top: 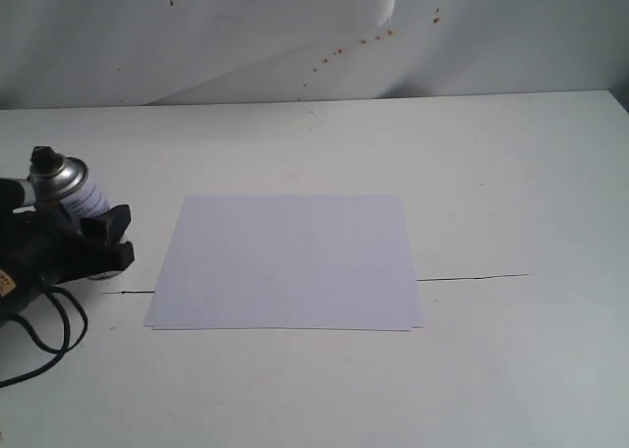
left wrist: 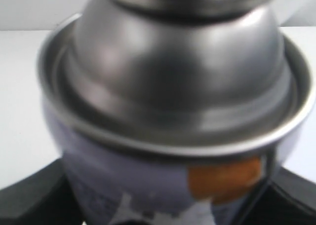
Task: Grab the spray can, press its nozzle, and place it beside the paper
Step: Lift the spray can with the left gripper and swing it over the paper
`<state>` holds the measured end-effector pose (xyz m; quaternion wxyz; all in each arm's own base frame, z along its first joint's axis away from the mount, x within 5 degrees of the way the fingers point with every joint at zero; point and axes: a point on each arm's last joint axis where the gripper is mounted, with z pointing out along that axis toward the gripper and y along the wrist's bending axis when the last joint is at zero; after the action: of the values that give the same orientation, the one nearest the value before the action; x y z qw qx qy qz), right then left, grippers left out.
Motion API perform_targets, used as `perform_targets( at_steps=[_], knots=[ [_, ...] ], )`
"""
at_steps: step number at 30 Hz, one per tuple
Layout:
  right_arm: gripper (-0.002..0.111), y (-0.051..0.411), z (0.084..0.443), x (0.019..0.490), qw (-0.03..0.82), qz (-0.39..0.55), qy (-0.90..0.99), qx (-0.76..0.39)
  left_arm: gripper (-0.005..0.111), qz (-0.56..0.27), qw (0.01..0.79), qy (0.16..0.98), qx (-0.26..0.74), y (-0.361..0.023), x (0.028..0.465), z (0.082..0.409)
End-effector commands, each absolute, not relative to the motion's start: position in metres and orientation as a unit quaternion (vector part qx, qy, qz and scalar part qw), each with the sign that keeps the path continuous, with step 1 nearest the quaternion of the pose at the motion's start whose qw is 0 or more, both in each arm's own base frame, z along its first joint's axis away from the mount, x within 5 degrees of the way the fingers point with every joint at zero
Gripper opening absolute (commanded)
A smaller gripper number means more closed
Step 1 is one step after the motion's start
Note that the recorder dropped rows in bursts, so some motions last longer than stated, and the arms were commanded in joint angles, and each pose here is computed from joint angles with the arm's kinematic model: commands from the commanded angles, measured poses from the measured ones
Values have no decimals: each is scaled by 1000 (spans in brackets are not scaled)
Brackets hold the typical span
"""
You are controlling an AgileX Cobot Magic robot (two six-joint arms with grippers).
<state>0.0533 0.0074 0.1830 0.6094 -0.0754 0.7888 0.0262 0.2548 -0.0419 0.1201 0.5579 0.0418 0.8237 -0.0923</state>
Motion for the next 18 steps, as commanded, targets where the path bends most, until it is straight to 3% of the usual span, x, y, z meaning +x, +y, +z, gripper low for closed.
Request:
perform_targets(
  at_steps=[1,9,18],
  knots=[
    [0,7,182,53,611,24,788,-72,0,-91,519,847,69,-47,267,133],
    [0,7,182,53,611,24,788,-72,0,-67,499,860,78,-47,289,166],
    [0,7,182,53,611,24,788,-72,0,-24,479,855,196,-74,307,188]
  ],
)
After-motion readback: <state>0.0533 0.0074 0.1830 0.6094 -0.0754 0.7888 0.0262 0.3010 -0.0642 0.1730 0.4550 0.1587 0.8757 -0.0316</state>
